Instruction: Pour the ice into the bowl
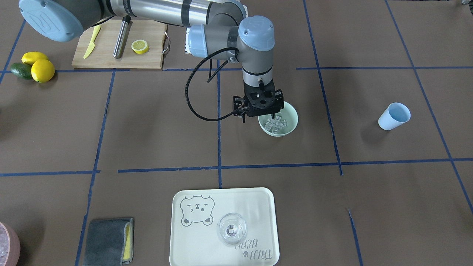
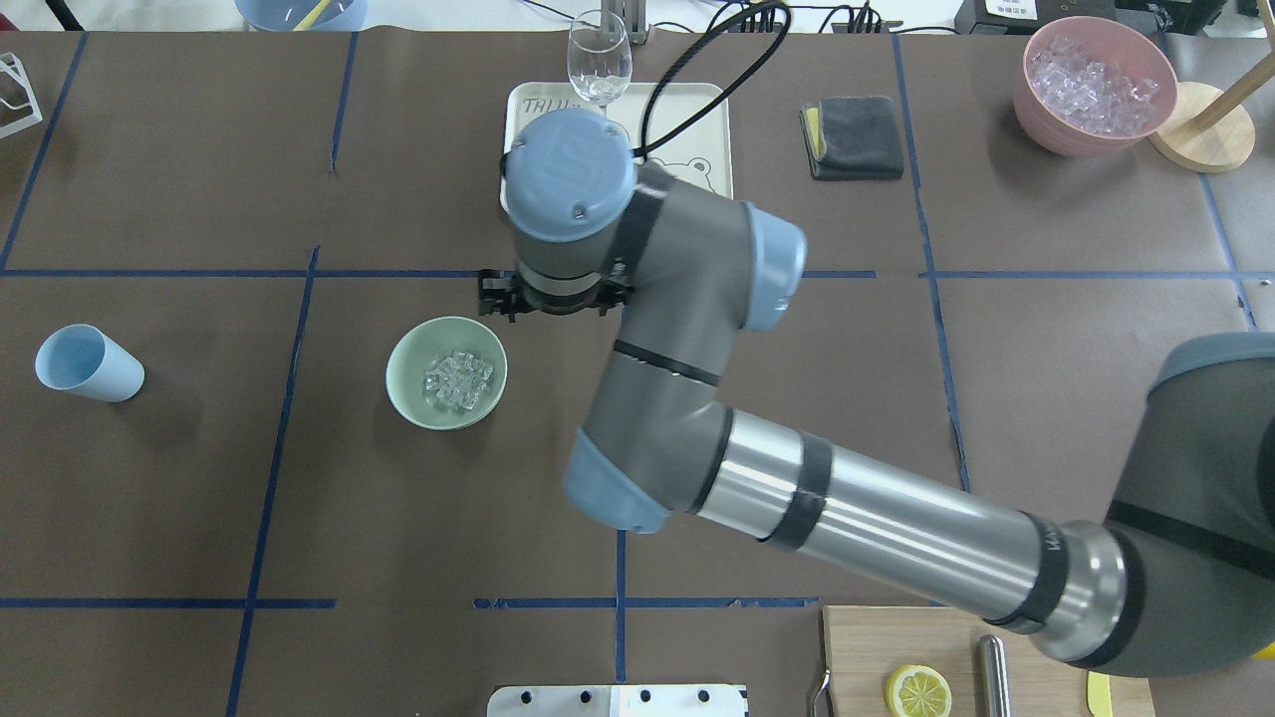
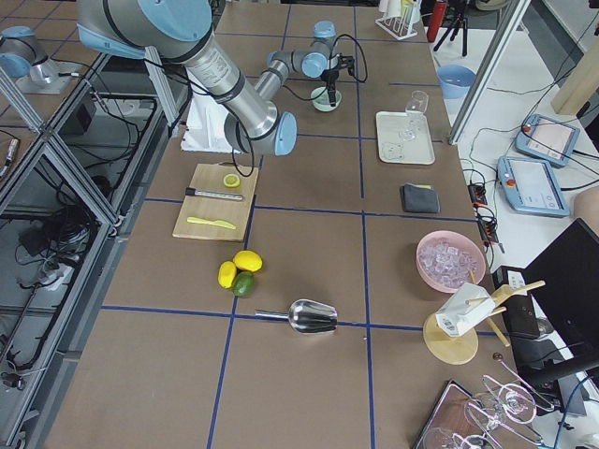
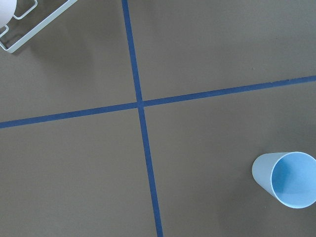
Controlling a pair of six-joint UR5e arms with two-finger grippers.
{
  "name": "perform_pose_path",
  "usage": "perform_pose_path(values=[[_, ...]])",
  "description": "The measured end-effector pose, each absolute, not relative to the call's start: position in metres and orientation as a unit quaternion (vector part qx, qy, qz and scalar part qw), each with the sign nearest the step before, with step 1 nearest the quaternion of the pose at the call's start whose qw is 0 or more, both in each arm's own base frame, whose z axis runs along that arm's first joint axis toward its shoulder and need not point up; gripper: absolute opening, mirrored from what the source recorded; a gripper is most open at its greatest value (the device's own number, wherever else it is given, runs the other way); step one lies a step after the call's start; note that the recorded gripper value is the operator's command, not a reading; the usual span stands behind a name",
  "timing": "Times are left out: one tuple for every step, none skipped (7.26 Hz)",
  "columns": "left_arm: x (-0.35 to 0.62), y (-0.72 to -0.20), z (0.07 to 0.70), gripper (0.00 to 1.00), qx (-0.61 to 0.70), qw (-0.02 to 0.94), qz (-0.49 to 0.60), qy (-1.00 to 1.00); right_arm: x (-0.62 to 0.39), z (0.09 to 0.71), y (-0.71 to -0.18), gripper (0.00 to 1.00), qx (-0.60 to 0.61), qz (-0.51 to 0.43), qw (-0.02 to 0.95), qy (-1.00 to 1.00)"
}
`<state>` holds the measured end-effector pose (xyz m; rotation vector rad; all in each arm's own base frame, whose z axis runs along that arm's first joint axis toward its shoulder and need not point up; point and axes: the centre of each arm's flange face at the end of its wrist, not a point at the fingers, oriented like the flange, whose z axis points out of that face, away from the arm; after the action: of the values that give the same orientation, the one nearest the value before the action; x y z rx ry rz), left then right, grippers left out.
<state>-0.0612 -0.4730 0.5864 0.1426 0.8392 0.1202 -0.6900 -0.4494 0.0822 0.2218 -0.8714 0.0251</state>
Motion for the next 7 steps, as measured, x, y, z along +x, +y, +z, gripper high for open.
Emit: perform_pose_path(values=[[-0.061, -0.473, 0.586, 1.0, 0.069, 0.909, 0.058, 0.407, -0.708, 0.093, -0.441, 0.01, 0.111, 0.02, 0.902, -0.418], [-0.061, -0.473, 0.586, 1.0, 0.069, 0.909, 0.058, 0.407, -0.716, 0.101, -0.435, 0.0, 0.111, 0.018, 0.903, -0.414], [-0.061, -0.473, 0.587, 1.0, 0.069, 0.909, 0.058, 0.407, -0.719, 0.105, -0.432, 0.0, 0.11, 0.01, 0.904, -0.414], [-0.061, -0.472, 0.588, 1.0, 0.068, 0.909, 0.058, 0.407, -0.719, 0.104, -0.431, 0.0, 0.11, 0.002, 0.903, -0.416], [-0.061, -0.472, 0.589, 1.0, 0.068, 0.909, 0.058, 0.407, -0.717, 0.101, -0.431, 0.0, 0.11, 0.001, 0.901, -0.419], [-0.061, -0.471, 0.589, 1.0, 0.068, 0.909, 0.058, 0.407, -0.709, 0.099, -0.433, 0.0, 0.113, 0.005, 0.898, -0.424], [-0.061, -0.471, 0.589, 1.0, 0.068, 0.909, 0.058, 0.408, -0.688, 0.103, -0.444, 0.0, 0.118, 0.013, 0.894, -0.431]])
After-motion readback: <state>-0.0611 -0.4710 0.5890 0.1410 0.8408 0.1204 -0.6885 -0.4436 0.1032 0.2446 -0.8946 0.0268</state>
